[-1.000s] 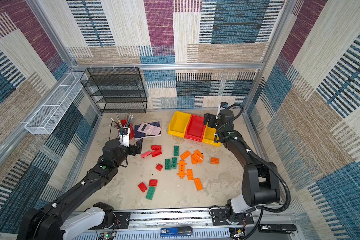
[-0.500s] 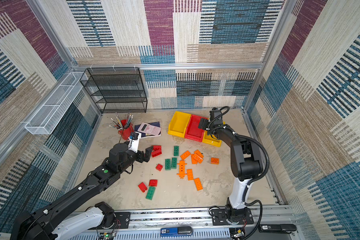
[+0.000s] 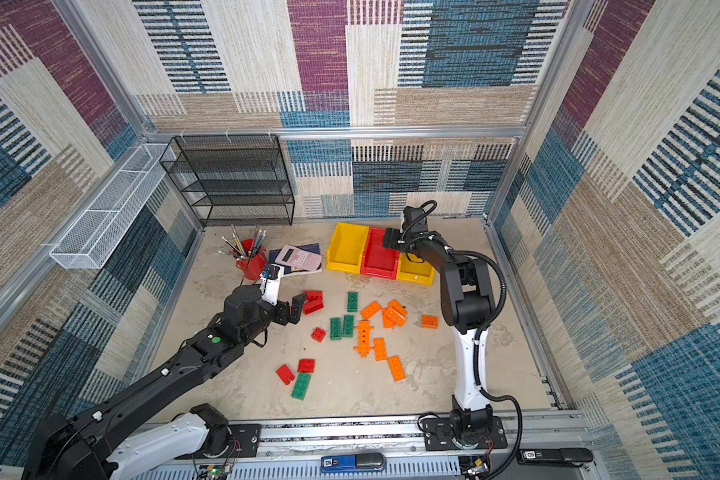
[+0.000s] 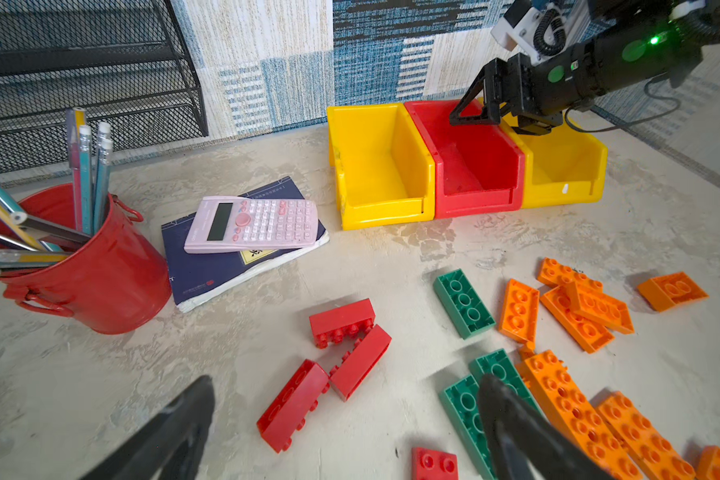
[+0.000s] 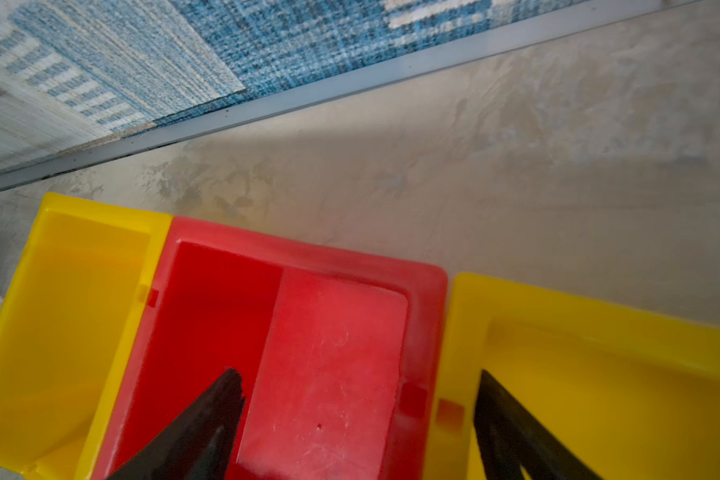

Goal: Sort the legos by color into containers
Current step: 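Move the right gripper over orange bricks while the left arm reaches forward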

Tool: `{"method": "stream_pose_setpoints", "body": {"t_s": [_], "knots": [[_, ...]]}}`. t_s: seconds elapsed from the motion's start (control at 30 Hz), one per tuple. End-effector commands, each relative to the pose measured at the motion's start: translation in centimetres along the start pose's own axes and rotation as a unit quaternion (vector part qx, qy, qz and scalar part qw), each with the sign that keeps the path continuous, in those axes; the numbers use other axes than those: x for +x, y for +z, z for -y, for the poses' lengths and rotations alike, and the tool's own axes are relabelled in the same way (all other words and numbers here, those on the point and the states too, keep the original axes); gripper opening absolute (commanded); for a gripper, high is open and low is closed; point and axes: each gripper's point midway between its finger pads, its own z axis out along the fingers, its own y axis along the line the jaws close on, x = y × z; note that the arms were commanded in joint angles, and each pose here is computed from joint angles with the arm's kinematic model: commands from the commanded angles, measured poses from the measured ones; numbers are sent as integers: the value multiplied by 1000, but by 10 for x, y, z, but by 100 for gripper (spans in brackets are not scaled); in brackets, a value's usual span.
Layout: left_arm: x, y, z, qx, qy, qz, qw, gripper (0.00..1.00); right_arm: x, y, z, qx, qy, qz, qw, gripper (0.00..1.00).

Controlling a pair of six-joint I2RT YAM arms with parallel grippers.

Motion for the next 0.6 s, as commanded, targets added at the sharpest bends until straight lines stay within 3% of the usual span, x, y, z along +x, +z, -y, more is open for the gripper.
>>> {"method": "stream_pose_setpoints", "body": {"t_s": [0.0,0.17,0.33,0.43,0.57], "knots": [[-1,-2,-4,-10,-12,5,1000,99,9,5,-14,-19,4,-15,1000,87],[-1,-2,-3,-7,-12,4,1000,99,2,-3,-20,-15,4,-5,1000,88],[-2,0,9,23,-28,6,999,99,-3,-52,-27,17,-30,17,999,88],[2,2,24,53,-31,4,998,99,17,-89,-29,24,-45,19,999,88],[12,4,55,95,-8,-13,995,99,76,-123,-34,25,-68,-8,997,88]]}}
